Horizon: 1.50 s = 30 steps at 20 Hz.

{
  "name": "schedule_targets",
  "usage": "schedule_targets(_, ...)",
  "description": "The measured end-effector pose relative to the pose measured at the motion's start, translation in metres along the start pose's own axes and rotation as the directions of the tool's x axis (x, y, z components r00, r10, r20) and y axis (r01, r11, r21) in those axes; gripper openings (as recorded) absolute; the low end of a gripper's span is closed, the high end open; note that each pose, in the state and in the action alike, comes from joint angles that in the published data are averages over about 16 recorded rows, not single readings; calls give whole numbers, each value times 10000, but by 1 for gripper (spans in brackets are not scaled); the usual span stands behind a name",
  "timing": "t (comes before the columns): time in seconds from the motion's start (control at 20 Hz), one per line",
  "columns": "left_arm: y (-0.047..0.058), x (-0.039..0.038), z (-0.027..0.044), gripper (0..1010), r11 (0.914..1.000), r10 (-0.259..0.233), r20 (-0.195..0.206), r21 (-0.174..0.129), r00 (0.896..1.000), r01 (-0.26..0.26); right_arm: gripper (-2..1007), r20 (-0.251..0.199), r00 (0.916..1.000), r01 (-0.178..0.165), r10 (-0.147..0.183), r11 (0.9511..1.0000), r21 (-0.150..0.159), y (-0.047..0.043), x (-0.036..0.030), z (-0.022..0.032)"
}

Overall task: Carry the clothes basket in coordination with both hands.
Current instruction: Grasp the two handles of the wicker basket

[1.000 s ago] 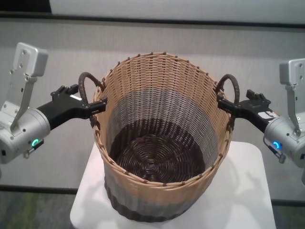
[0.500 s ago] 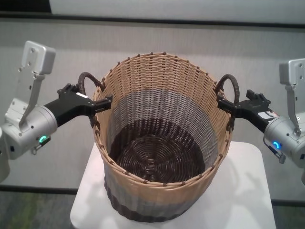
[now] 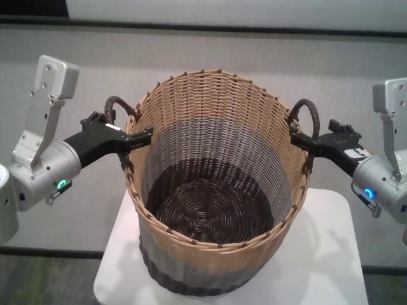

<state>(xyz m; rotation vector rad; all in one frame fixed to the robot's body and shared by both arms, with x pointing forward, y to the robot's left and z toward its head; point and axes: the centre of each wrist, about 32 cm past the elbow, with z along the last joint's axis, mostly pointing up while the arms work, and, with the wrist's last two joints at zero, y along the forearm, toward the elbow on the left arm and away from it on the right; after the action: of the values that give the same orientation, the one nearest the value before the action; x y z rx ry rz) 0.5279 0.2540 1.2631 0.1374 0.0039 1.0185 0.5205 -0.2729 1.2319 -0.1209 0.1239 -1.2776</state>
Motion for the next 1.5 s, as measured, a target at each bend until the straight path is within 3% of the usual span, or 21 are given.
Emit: schedule_targets(1.5,4,-1,-1,999,10000,9,-17,-2,10000,-9,1000,0,10000,0,0,10000,0,0,0,0)
